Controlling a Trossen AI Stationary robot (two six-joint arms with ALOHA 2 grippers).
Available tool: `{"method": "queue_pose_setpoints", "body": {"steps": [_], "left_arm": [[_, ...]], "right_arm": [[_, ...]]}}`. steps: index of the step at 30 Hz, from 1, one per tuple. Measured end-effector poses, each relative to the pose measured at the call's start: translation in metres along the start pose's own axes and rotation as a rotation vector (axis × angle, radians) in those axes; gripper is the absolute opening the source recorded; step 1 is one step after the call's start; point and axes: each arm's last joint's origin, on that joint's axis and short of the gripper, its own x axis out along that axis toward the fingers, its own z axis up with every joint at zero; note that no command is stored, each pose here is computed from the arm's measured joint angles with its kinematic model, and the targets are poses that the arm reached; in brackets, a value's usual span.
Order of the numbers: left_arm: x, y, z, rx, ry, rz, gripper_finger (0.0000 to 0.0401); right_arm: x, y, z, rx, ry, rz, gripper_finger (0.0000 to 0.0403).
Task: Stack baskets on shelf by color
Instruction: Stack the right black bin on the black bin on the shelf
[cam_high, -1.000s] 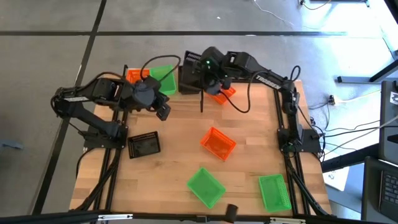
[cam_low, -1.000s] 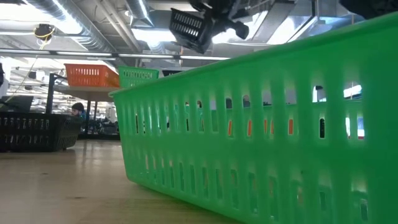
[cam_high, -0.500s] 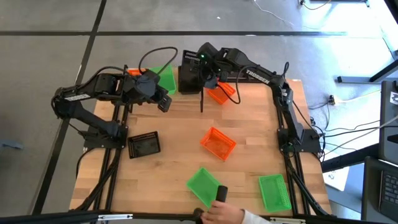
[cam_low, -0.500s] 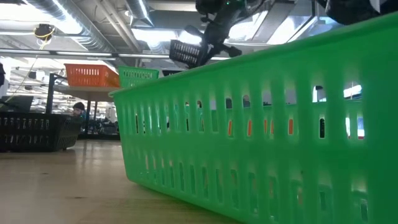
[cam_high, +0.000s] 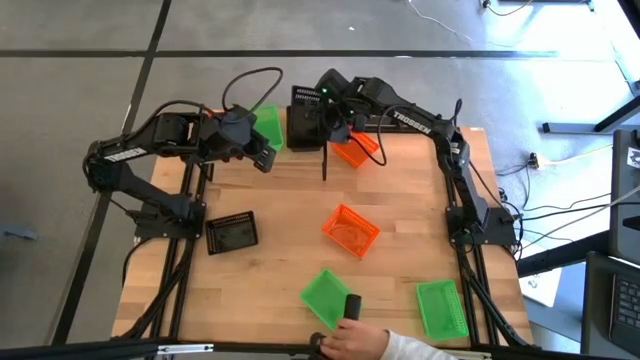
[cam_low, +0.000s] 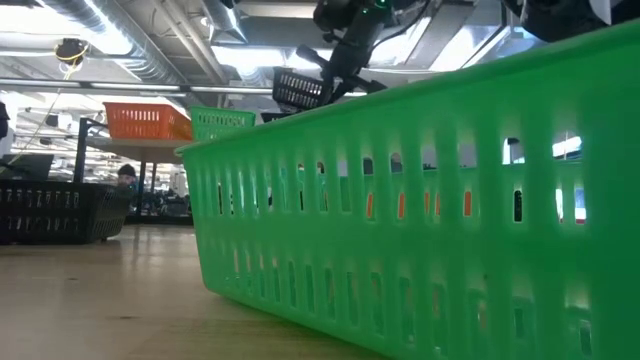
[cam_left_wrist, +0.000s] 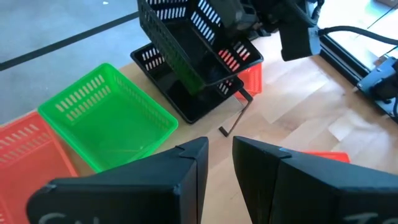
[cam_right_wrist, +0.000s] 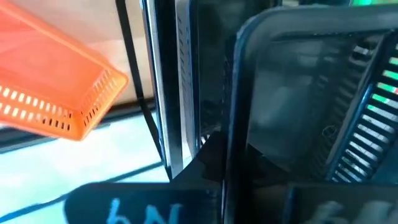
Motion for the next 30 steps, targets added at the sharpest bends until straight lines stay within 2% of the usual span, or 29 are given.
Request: {"method": "queue_pose_setpoints", "body": {"steps": [5,11,19,25,30], "left_arm": [[-0.004,0.003,0.000,-0.002,-0.003,-0.004,0.0066],[-0.014,0.010,0.002,-0.018,-0.022,-0.021,0.0066],[-0.023,0.016,0.003,-0.038,-0.047,-0.039,0.0066],[-0.025,0.017,0.003,-0.038,-0.047,-0.040,0.0066],[-0.024,0.017,0.003,-0.037,-0.046,-0.040,0.0066]], "right_arm": [[0.000,-0.001,0.002,0.029,-0.075,-0.030,0.0010],[0.000,-0.002,0.002,0.104,-0.083,-0.043,0.0027],[0.000,0.002,-0.008,0.103,-0.092,-0.057,0.0053],[0.000,0.003,-0.009,0.051,-0.096,-0.062,0.0053],[0.002,0.004,-0.010,0.056,-0.105,-0.059,0.0034]]}}
